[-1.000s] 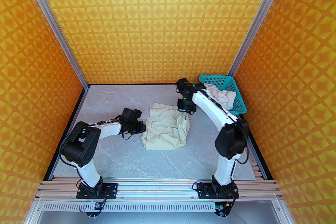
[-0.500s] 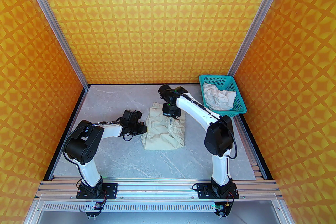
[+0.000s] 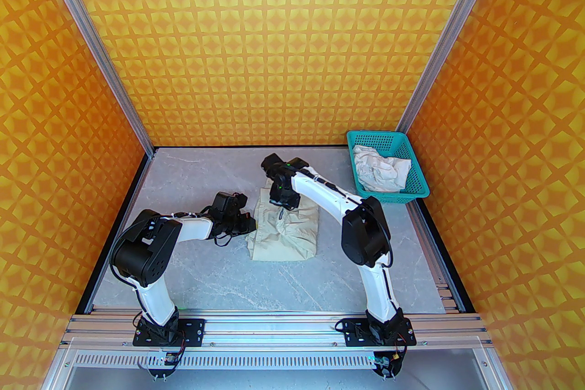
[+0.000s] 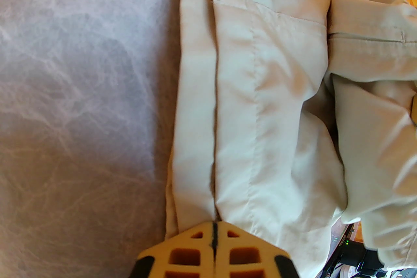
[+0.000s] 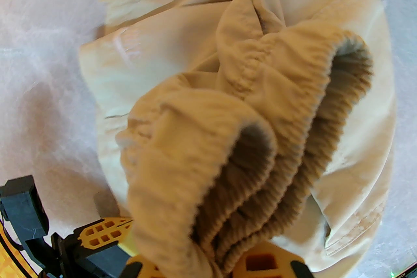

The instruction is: Fold and stack the mixed laundry pile

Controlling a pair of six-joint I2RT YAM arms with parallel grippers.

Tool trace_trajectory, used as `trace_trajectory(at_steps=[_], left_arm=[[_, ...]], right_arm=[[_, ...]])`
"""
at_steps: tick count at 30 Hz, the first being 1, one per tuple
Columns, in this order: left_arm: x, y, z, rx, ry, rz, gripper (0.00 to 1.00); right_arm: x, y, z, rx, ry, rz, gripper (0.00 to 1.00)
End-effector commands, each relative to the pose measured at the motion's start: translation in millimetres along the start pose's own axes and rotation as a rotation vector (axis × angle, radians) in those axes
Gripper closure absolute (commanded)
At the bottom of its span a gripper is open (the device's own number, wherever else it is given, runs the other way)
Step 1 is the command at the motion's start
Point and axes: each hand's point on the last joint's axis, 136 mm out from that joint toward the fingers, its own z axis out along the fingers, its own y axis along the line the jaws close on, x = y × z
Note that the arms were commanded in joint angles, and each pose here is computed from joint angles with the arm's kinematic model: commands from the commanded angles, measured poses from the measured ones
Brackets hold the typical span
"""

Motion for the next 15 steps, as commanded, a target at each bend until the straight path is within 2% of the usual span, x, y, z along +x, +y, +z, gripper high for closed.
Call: trace_trajectory(at_steps=[1,3,5,11,15], left_arm=[[11,9,5,-0.002,0.031,-0.026,1.0],[11,8,5,-0.001,0.031,-0.026,1.0],[11,8,5,0.0,0.031,-0.028,1.0],[9,5,1,0.004,0.023,-0.024,1.0],[2,1,-10,0.005,0.005,-0.016,1.0]], right_arm=[[-4,19,-5,-0.044,-0.032,0.003,0.95],[-3,22,-8,-0.045,-0.039,-0.012,0.92],[-2,23,-8,-0.041,-0.041,-0.03,0.86],[7,36,-2,-0.096,0.003,-0.038,0.55],[8,48,-13,-0.17,0.015,-0.043,0.48]])
